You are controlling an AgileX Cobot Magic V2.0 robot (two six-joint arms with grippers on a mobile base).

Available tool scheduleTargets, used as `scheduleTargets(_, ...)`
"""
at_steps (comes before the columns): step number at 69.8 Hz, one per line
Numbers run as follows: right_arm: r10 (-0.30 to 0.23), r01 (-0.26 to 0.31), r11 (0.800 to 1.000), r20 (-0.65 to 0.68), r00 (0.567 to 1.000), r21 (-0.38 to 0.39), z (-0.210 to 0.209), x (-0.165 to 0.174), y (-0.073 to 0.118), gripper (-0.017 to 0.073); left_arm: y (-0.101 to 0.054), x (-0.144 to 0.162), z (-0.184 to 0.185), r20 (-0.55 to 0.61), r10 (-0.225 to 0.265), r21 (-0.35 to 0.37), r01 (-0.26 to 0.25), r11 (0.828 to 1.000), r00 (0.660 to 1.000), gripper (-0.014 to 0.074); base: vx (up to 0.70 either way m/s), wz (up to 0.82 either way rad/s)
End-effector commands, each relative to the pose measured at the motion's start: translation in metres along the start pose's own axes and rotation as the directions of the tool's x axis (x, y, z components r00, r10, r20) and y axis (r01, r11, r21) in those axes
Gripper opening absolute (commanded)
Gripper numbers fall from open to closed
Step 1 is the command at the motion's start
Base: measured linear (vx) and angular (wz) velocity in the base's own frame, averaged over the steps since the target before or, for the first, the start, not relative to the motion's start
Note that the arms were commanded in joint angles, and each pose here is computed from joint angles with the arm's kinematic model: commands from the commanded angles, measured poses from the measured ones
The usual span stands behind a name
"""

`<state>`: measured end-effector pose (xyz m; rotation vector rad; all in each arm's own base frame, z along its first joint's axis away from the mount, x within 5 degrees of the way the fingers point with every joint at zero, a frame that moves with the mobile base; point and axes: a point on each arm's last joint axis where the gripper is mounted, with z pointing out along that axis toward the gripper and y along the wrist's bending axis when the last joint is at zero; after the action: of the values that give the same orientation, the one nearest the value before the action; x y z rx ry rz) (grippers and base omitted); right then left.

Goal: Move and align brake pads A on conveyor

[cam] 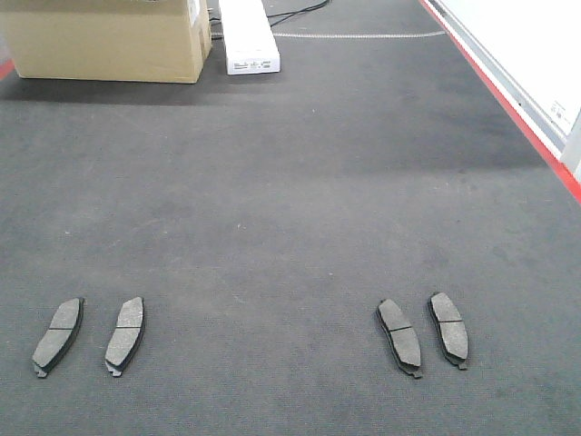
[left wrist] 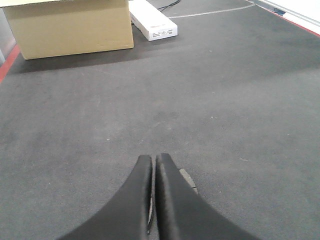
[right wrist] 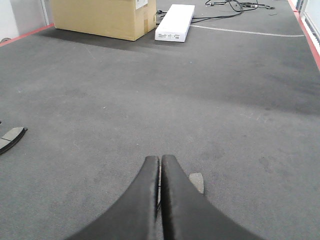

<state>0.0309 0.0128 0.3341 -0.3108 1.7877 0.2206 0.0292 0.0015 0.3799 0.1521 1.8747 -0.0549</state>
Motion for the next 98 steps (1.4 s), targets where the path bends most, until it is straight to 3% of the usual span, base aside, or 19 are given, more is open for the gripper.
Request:
scheduleTargets(1, -0.003, 0.002, 1.0, 0.077, 0.997, 0.007, -0.002, -0.012, -0.001, -0.0008, -0.001, -0.008, 0.003, 0.089, -0.032, -0.022, 0.034, 0.999, 0.996, -0.0006, 0.0, 0.0)
scheduleTargets(8, -0.003, 0.002, 1.0, 0.077, 0.997, 0.007, -0.002, -0.012, -0.001, -0.0008, -0.001, 0.004, 0.007, 0.142, -0.074, -0.07, 0.084, 0.994, 0.987, -0.0006, 0.0, 0.0)
scheduleTargets(18, -0.003, 0.002, 1.0, 0.077, 0.997, 0.007, -0.002, -0.012, -0.001, -0.0008, -0.004, 0.033, 0.015, 0.255, -0.126, -0.086, 0.152, 0.985, 0.959, -0.0006, 0.0, 0.0)
scheduleTargets(33, -0.003, 0.002, 1.0, 0.077, 0.997, 0.007, -0.002, -0.012, -0.001, -0.0008, -0.005, 0.097, 0.042, 0.377, -0.133, -0.079, 0.175, 0.981, 0.917, -0.0006, 0.0, 0.0)
scheduleTargets(50, -0.002, 0.002, 1.0, 0.077, 0.997, 0.006, -0.002, -0.012, -0.001, -0.0008, -0.004, 0.163, 0.08, 0.424, -0.138, -0.083, 0.191, 0.978, 0.895, -0.0006, 0.0, 0.0)
scheduleTargets(55, -0.003, 0.002, 1.0, 0.075, 0.997, 0.006, -0.002, -0.012, -0.001, -0.0008, -0.004, 0.164, 0.081, 0.403, -0.126, -0.091, 0.177, 0.98, 0.907, -0.0006, 0.0, 0.0)
scheduleTargets(98, -0.003, 0.002, 1.0, 0.077, 0.997, 0.006, -0.002, -0.012, -0.001, -0.0008, -0.004, 0.164, 0.081, 0.404, -0.124, -0.091, 0.175, 0.98, 0.906, -0.0006, 0.0, 0.0)
